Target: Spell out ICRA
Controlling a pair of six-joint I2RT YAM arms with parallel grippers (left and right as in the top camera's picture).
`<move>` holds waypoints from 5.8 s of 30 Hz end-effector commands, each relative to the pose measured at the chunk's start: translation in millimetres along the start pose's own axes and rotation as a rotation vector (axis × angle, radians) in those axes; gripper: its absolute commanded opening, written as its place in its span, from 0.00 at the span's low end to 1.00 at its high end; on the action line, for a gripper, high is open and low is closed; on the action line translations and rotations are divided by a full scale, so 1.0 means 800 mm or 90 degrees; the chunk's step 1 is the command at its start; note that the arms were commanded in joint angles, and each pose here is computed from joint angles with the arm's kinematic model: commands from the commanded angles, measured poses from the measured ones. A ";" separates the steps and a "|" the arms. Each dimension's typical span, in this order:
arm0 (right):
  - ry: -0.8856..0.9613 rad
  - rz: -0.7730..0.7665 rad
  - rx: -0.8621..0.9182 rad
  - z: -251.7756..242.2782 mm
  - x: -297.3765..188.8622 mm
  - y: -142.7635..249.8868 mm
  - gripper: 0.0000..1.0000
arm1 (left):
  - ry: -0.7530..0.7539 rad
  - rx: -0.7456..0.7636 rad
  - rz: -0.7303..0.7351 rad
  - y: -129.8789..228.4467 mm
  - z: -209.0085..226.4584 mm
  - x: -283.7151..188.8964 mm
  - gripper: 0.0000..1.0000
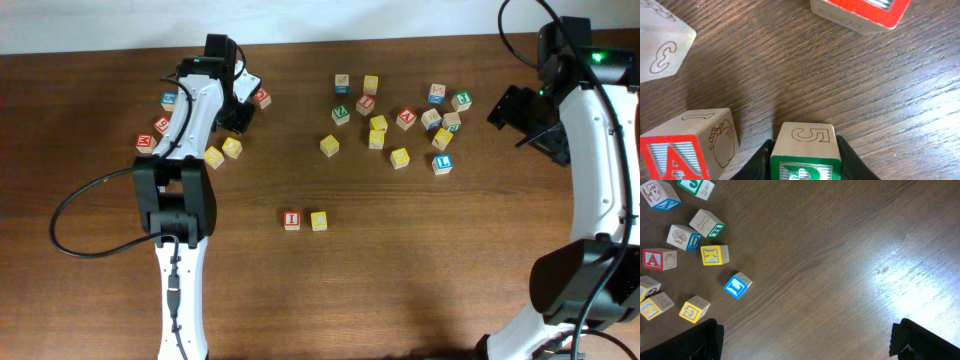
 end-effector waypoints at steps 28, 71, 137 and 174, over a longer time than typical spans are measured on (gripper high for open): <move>0.008 -0.010 0.004 -0.005 -0.006 -0.001 0.98 | 0.388 -0.095 0.087 0.049 -0.191 -0.207 0.17; 0.008 -0.010 0.004 -0.005 -0.006 -0.001 0.98 | 0.042 -0.240 0.239 0.185 -0.351 -0.051 0.29; -0.174 -0.071 0.013 0.030 -0.011 -0.027 0.98 | -0.113 -0.598 0.107 0.087 0.022 -0.188 0.99; -0.172 -0.055 0.102 0.264 0.201 -0.012 0.83 | -0.122 -0.597 0.113 0.089 0.023 -0.168 0.99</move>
Point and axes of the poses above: each gripper's point midway between its finger pads, its own x axis out along the fingers, its own z axis along the line the jaws close on, y = z × x, the point moved 9 cm from there along -x, back along the fingers, and after that the axes turned 12 degrees about -x, right-handed, at the moved point
